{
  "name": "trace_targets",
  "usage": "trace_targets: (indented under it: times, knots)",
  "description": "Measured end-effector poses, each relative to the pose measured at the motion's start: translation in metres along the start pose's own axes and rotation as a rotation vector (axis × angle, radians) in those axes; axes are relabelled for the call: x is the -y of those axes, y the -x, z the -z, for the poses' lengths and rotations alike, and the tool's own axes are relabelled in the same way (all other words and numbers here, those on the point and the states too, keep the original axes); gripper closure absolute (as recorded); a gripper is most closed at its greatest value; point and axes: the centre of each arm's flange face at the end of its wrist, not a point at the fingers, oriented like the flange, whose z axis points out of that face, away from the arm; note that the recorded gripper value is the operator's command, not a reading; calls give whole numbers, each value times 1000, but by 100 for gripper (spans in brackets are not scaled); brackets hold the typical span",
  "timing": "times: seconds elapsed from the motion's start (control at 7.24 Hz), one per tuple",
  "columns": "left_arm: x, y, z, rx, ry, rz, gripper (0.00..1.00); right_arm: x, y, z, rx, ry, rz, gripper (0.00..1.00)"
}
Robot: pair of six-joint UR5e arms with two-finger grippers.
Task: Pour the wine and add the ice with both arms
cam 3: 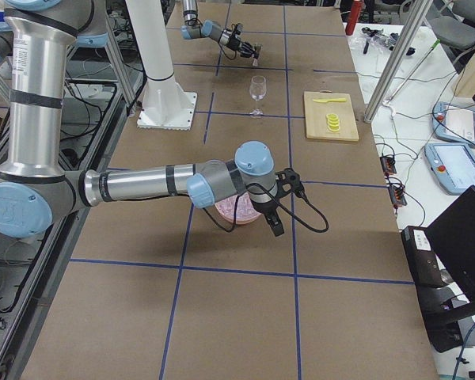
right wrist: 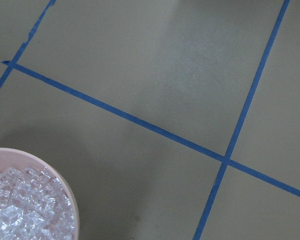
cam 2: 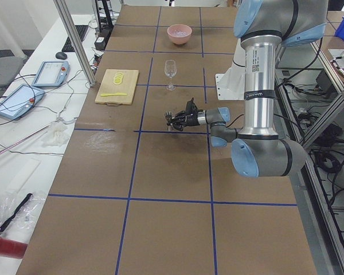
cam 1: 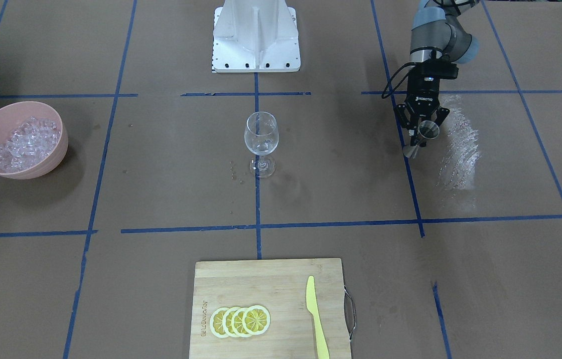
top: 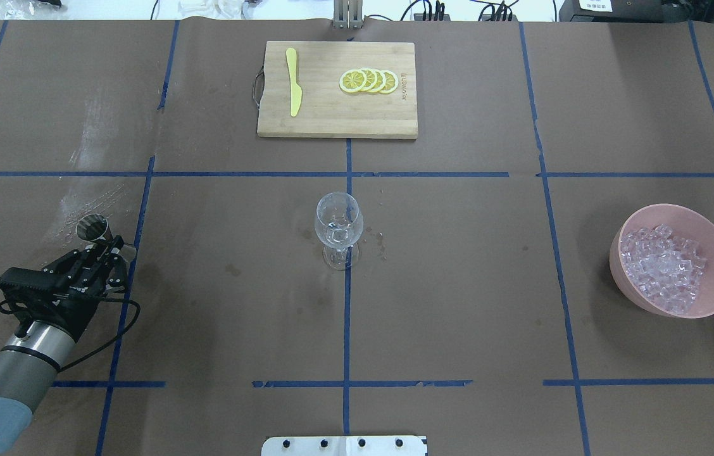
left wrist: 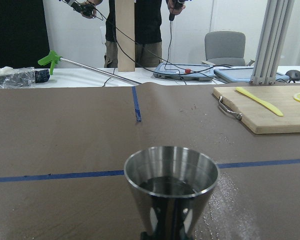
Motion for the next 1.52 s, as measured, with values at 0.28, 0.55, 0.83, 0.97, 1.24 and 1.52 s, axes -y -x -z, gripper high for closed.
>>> trace_targets:
  times: [0.28,0.55,0.83,0.97,1.24,1.52]
  knots:
    - [30,-12,7,-65,-92,-180,100,0,0,0,0,0,0,0]
    - [61,-56,5,-99,-182,-306,100,0,-1,-1,-1,1,-1,0]
    - [84,-115,-5,-112,-205,-338,100,-1,-1,-1,-1,4,-3,0]
    - [92,-145,-10,-134,-188,-358,100,-1,-2,-2,-1,5,-4,0]
    - [101,-179,-12,-204,-157,-347,100,-3,-2,-2,-2,7,-7,0]
    - [112,-212,-15,-239,-114,-317,100,-5,-3,-3,-3,9,-9,0]
